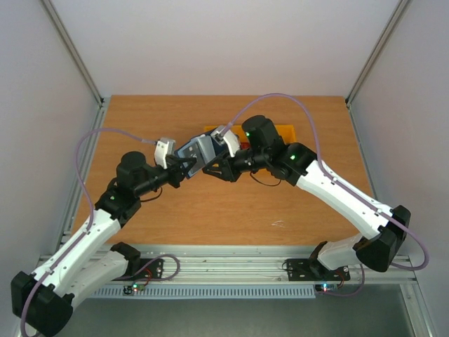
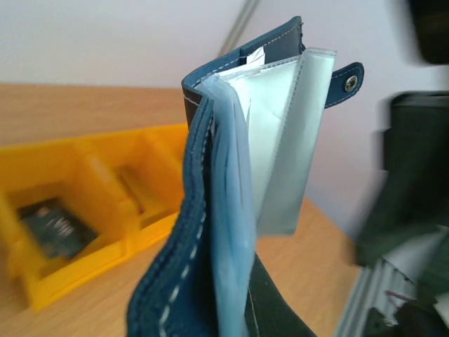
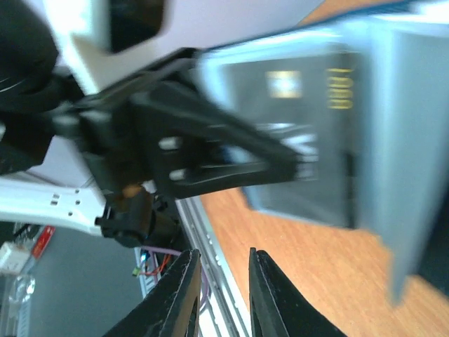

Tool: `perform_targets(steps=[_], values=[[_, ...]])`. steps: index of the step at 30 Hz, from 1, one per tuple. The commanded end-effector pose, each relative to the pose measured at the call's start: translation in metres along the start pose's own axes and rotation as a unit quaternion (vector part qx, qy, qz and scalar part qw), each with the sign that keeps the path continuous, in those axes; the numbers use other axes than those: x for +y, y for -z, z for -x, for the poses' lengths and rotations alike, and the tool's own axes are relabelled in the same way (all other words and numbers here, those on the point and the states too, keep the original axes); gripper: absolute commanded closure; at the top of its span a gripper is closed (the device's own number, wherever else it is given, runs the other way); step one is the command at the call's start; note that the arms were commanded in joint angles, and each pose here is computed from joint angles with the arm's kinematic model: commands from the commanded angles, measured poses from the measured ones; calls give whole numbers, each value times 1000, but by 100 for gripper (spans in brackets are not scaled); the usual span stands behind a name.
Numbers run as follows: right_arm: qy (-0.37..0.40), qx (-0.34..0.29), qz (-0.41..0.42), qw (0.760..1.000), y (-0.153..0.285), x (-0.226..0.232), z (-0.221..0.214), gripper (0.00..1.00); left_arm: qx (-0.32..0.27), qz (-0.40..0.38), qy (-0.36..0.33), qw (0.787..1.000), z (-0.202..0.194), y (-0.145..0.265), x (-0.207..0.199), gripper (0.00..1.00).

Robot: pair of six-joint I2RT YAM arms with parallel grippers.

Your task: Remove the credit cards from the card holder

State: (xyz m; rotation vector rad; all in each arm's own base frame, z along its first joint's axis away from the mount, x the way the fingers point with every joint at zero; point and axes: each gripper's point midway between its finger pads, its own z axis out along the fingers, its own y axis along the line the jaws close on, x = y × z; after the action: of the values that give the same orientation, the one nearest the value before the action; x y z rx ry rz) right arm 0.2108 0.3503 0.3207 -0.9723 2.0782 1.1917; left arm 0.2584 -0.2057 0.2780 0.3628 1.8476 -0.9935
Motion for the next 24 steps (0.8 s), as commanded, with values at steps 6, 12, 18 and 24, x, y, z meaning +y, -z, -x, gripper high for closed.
perform_targets(steps=[6,12,18,24], values=[[9,-43,-9,999,27,-6,18,78,-79,-215,-71,971,35,30,-85,100],[32,-48,9,998,34,5,18,75,-71,-271,-93,955,34,40,-105,100],[36,-40,26,998,32,9,14,76,-64,-315,-111,940,33,50,-121,100],[56,-48,74,995,36,28,19,83,-58,-335,-122,932,32,54,-128,100]])
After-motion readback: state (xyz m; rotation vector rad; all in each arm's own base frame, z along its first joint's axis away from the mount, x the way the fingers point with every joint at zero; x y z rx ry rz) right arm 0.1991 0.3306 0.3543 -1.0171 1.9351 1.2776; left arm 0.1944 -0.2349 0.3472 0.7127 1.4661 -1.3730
